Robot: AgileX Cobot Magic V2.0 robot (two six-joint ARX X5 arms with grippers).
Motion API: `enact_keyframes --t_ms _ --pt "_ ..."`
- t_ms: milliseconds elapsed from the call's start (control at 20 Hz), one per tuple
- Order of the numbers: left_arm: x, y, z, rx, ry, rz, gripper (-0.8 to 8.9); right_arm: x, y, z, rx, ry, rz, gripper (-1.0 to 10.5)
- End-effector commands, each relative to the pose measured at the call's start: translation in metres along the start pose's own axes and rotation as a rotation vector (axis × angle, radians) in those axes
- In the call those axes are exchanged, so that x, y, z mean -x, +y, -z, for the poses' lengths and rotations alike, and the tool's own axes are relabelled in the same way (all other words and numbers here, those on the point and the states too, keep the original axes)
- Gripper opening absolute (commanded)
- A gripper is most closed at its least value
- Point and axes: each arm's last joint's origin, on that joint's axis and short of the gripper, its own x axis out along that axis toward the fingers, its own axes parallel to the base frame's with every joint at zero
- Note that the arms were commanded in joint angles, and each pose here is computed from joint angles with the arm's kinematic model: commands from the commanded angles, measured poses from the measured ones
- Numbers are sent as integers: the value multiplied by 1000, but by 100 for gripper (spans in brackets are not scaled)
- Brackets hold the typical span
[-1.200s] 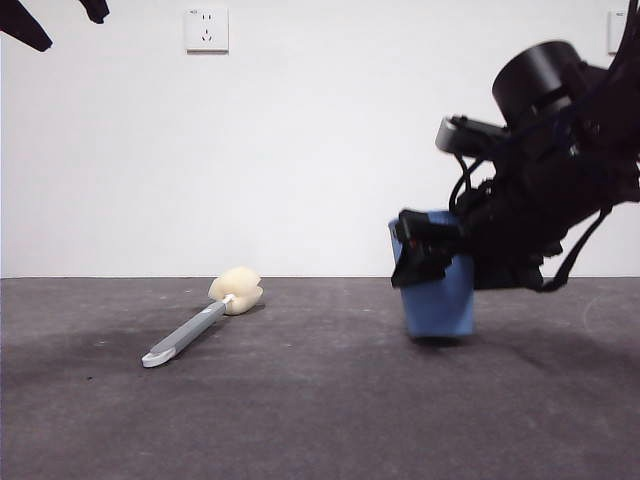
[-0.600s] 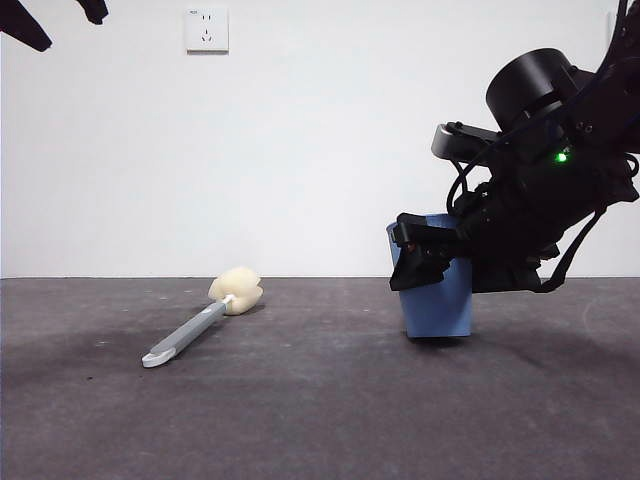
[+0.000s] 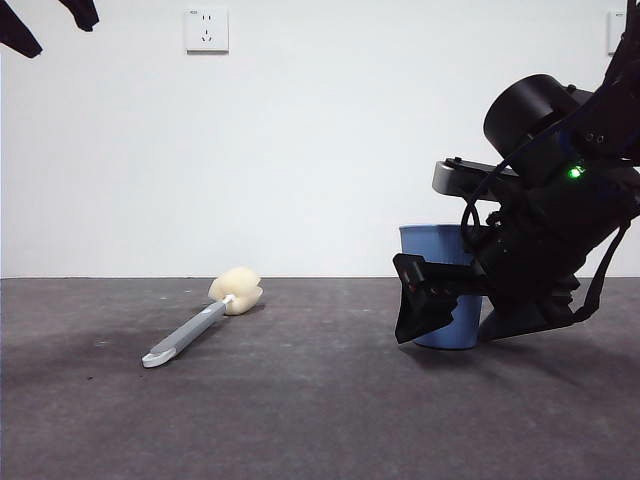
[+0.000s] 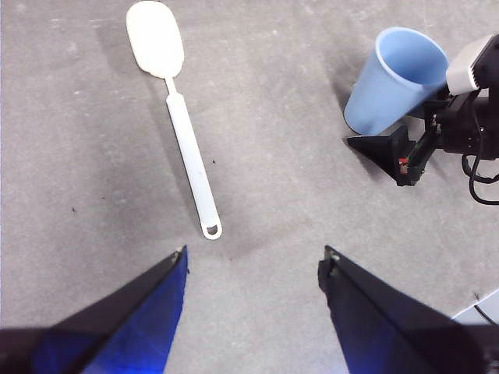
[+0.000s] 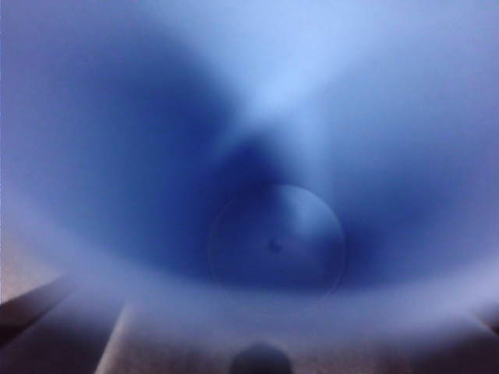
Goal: Pick up the cup brush,pick up the cup,insert the brush into the cup,clean the cup,put the cup brush back,put the cup back to the fixed position on the table
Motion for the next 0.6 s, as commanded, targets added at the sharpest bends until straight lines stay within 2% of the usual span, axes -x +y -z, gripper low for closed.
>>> enact_keyframes --t_ms 50,350,600 --pt "-1 0 1 -13 4 -3 285 0 -1 8 -19 45 3 514" --pt "-1 0 1 -12 6 -4 284 21 0 2 -27 90 4 514" --pt "-1 0 1 -12 -1 -3 284 69 3 -19 -33 35 -2 514"
